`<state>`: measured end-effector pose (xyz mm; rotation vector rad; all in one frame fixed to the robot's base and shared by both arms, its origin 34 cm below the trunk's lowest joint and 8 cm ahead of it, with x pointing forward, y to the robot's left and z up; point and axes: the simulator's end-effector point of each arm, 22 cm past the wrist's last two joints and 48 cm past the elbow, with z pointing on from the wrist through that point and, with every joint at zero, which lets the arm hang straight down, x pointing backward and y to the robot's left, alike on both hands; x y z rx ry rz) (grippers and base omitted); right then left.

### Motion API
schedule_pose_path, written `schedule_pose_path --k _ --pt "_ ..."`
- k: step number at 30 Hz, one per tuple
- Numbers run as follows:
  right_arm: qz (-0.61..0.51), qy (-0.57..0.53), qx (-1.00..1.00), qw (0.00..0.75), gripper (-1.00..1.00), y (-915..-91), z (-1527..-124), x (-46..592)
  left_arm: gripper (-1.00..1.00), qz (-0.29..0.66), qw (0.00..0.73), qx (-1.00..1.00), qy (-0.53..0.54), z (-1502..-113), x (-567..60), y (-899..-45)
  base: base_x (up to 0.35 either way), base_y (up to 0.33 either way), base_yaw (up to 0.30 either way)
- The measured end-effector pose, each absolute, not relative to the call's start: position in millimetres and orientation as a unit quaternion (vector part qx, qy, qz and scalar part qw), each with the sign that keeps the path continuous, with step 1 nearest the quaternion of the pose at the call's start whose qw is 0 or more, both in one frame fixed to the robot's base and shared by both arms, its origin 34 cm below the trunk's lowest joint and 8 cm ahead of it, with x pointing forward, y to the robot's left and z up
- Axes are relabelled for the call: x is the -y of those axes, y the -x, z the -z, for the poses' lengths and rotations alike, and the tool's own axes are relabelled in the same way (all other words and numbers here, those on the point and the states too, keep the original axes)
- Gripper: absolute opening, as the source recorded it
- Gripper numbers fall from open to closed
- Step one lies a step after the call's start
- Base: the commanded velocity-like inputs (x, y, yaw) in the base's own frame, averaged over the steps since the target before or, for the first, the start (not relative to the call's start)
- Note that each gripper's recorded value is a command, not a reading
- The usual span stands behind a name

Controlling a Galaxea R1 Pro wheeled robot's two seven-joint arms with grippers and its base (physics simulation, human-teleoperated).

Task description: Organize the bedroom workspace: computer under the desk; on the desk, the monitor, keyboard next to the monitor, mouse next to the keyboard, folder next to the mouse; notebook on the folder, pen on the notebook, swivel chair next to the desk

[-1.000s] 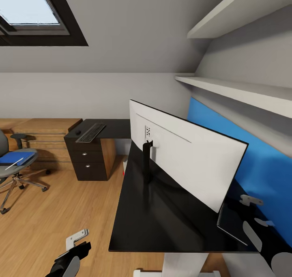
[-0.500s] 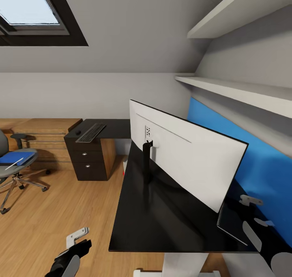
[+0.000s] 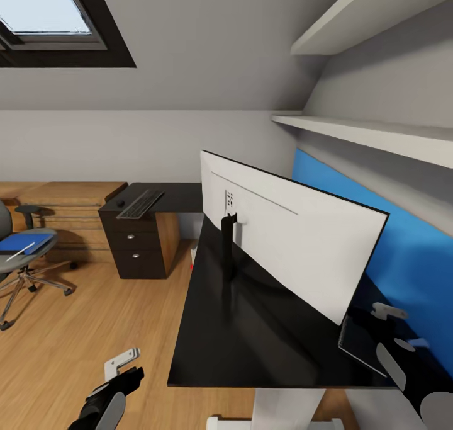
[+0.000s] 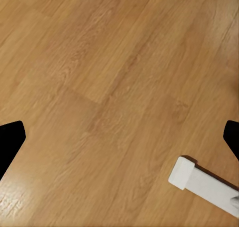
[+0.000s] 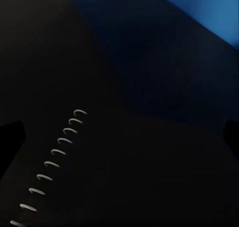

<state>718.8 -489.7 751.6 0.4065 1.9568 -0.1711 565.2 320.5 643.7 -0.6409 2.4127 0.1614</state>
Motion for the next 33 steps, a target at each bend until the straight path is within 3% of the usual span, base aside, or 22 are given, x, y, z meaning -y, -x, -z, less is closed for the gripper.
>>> schedule_pose_path --k 33 --pt "0.060 -0.162 -0.825 0.538 1.00 -729.4 -738.7 480.1 1.00 -0.061 0.312 -0.916 0.244 -612.5 -319.0 -562.1 0.000 0.000 0.000"
